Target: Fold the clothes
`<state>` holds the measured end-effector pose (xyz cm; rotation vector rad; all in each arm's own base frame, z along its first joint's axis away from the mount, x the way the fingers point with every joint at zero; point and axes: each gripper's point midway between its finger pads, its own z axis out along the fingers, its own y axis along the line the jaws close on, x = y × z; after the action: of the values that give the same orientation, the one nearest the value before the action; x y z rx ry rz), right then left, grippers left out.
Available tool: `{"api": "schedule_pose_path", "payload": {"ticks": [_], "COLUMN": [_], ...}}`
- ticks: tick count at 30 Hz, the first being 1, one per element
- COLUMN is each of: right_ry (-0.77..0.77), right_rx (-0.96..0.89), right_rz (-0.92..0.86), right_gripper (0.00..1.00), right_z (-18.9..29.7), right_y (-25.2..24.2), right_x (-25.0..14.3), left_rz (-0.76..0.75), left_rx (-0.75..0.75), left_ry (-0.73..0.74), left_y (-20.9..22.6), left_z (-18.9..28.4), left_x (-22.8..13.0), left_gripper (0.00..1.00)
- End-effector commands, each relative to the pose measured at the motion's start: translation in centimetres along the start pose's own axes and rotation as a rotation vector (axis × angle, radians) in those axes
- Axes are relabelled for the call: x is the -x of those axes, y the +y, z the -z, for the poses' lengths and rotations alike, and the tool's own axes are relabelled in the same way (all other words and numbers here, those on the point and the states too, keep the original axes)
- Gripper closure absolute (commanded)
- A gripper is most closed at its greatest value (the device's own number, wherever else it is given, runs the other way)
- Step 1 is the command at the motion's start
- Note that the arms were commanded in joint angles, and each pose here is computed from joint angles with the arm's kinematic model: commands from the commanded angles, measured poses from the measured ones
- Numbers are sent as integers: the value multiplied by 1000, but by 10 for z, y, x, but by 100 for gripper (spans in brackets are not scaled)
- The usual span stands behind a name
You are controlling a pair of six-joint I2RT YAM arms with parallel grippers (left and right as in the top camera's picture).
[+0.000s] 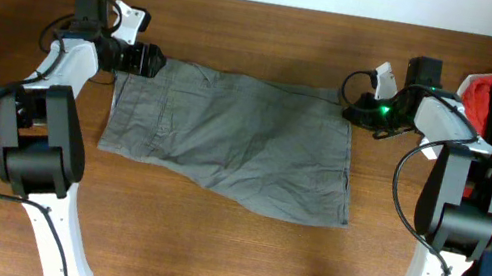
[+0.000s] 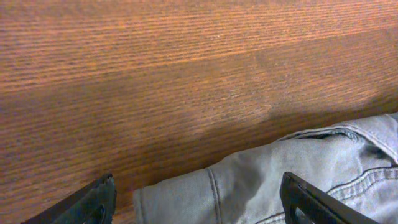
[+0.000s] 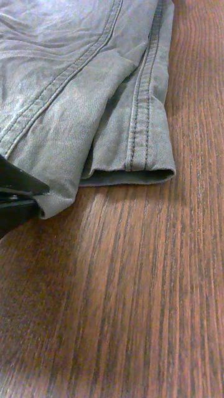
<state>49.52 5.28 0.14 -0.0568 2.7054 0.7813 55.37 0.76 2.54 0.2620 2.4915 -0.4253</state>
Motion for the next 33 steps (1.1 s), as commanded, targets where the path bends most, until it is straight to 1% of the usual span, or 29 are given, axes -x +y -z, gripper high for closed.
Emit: {"api": "schedule_pose_path", "payload": {"ticks": [1, 2, 4, 5, 6, 7, 8, 9, 11, 13, 14, 16, 18, 19, 20, 22, 23, 24, 25, 26, 28, 30, 31, 32, 33], "right_ry": [52, 52, 52, 52, 49, 48, 48, 46, 34, 15, -18, -54, -86, -127, -133, -80, -19, 86, 158, 225, 341, 406, 429, 423, 398], "right_rx": [-77, -77, -77, -77, -77, -77, -77, -77, -77, -24, 19, 18, 64, 166, 201, 207, 234, 239, 227, 199, 140, 141, 46, -46, -129], "right_rz": [-14, -14, -13, -13, -11, -11, -11, -10, -4, 6, 10, 32, 60, 95, 103, 71, 56, -3, -1, -17, -23, -5, -35, -48, -51], "right_gripper": [95, 95, 95, 95, 95, 95, 95, 96, 96, 96, 96, 96, 96, 96, 96, 96, 96, 96, 96, 96, 96, 96, 96, 96, 96], "right_z": [-11, -11, -11, -11, -11, -11, -11, -11, -11, -6, 7, 32, 56, 81, 96, 113, 120, 122, 124, 124, 109, 82, 60, 47, 32], "right_y": [-18, -18, -18, -18, -18, -18, -18, -18, -18, -6, 10, 26, 50, 82, 97, 110, 118, 121, 119, 116, 113, 118, 107, 94, 82], "right_x": [-17, -17, -16, -16, -16, -15, -15, -15, -12, -5, 5, 15, 22, 29, 28, 10, -9, -36, -56, -73, -106, -134, -150, -157, -161], "left_rz": [4, -3, 6, 11, 13, 11, -2, -12, -3, 89, 141, 152, 167, 187, 206, 266, 292, 345, 409, 431, 479, 516, 530, 529, 511], "left_rx": [-26, -31, -35, -34, -29, -23, 1, 16, 37, 35, 33, 27, 19, 13, 7, -6, -9, 63, 118, 121, 116, 120, 119, 121, 167], "left_ry": [54, 55, 75, 82, 76, 63, 1, -39, -94, -112, -118, -102, -71, -30, 7, 102, 158, 249, 319, 381, 467, 511, 532, 531, 520], "left_y": [-7, -12, -13, -13, -10, -8, -3, -1, -5, -17, -26, -43, -54, -60, -63, -70, -73, -66, -61, -61, -60, -60, -62, -61, -51], "left_z": [-20, -21, -20, -20, -17, -11, 14, 31, 67, 95, 115, 146, 160, 167, 168, 169, 171, 175, 175, 166, 138, 120, 114, 110, 104], "left_x": [-18, -17, -22, -24, -22, -15, 12, 26, 48, 58, 62, 60, 52, 42, 33, 9, -4, -27, -48, -72, -124, -162, -179, -186, -194], "left_gripper": [38, 54, 70, 75, 84, 84, 94, 99, 99, 99, 99, 99, 99, 99, 99, 99, 99, 99, 99, 99, 99, 99, 99, 99, 99]}}
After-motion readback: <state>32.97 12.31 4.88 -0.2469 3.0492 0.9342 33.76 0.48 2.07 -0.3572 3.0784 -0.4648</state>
